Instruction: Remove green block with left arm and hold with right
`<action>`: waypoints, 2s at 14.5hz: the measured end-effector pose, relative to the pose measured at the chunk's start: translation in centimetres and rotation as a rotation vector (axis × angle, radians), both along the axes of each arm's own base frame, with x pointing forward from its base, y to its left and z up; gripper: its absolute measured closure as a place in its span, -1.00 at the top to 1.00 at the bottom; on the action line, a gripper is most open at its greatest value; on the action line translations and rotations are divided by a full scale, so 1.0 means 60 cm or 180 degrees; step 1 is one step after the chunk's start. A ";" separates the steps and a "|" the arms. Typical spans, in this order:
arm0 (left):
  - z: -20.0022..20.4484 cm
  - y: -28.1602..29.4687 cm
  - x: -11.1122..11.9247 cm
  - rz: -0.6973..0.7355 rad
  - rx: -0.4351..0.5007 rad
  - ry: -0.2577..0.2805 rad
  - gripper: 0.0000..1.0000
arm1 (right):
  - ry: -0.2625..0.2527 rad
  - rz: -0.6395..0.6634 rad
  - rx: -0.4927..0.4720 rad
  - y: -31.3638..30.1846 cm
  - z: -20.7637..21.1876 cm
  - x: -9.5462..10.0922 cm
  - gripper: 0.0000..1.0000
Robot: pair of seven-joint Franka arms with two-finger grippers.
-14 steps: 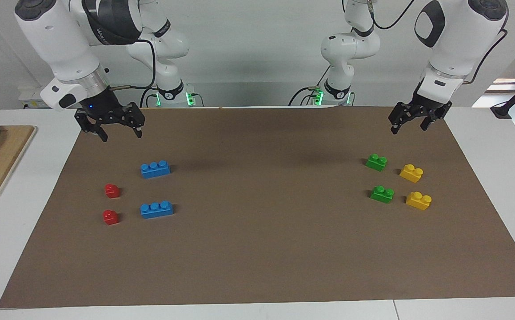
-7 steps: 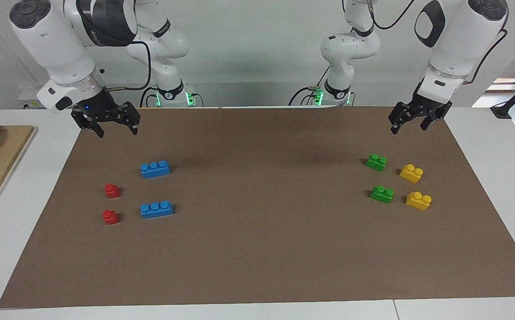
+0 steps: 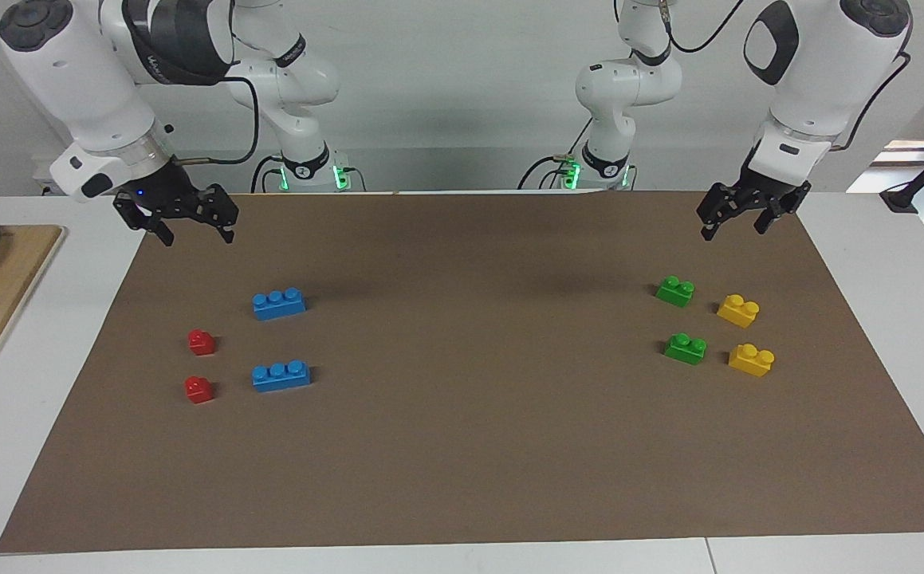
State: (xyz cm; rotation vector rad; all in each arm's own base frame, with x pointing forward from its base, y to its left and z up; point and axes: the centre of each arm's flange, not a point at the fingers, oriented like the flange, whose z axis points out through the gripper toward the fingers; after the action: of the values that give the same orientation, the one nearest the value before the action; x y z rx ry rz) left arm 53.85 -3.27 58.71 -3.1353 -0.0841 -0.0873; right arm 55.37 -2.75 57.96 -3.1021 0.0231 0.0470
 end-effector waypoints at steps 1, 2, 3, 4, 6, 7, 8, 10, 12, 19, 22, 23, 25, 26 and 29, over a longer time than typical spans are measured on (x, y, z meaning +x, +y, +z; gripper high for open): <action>0.000 0.000 0.000 0.0000 0.0000 0.0000 1.00 | -0.0001 -0.0022 0.0000 -0.006 0.000 0.000 1.00; 0.000 0.000 0.000 0.0000 0.0000 0.0000 1.00 | -0.0008 -0.0036 -0.0001 -0.010 0.000 0.000 1.00; 0.000 0.000 0.000 0.0000 0.0000 0.0000 1.00 | -0.0024 -0.0039 -0.0002 -0.011 0.001 0.001 1.00; 0.000 0.000 0.000 0.0000 0.0000 0.0000 1.00 | -0.0042 -0.0039 -0.0003 -0.011 0.002 0.002 1.00; 0.000 0.000 0.000 0.0000 0.0000 0.0000 1.00 | -0.0056 -0.0040 -0.0004 -0.011 0.003 0.003 1.00; 0.000 0.000 0.000 0.0000 0.0000 0.0000 1.00 | -0.0061 -0.0040 -0.0004 -0.011 0.003 0.003 1.00; 0.000 0.000 0.000 0.0000 0.0000 0.0000 1.00 | -0.0064 -0.0040 -0.0004 -0.011 0.003 0.003 1.00; 0.000 0.000 0.000 0.0000 0.0000 0.0000 1.00 | -0.0059 -0.0040 -0.0004 -0.011 0.001 0.003 1.00; 0.000 0.000 0.000 0.0000 0.0000 0.0000 1.00 | -0.0051 -0.0043 -0.0004 -0.012 -0.001 0.003 1.00; 0.000 0.000 0.000 0.0000 0.0000 0.0000 1.00 | -0.0029 -0.0073 -0.0002 -0.021 -0.006 0.001 1.00; 0.000 0.000 0.000 0.0000 0.0000 0.0000 1.00 | -0.0024 -0.0065 -0.0002 -0.018 -0.007 0.001 1.00; 0.000 0.000 0.000 0.0000 0.0000 0.0000 1.00 | -0.0023 -0.0059 -0.0002 -0.017 -0.008 0.001 1.00; 0.000 0.000 0.000 0.0000 0.0000 0.0000 1.00 | -0.0023 -0.0053 -0.0002 -0.015 -0.008 0.001 1.00; 0.000 0.000 0.000 0.0000 0.0000 0.0000 1.00 | -0.0023 -0.0054 -0.0002 -0.015 -0.008 0.001 1.00; 0.000 0.000 0.000 0.0000 0.0000 0.0000 1.00 | -0.0023 -0.0053 -0.0002 -0.015 -0.008 0.001 1.00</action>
State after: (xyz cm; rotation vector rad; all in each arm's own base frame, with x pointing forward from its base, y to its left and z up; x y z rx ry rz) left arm 53.85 -3.27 58.71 -3.1353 -0.0841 -0.0874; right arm 55.45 -3.66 57.49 -3.1023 0.0489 0.0353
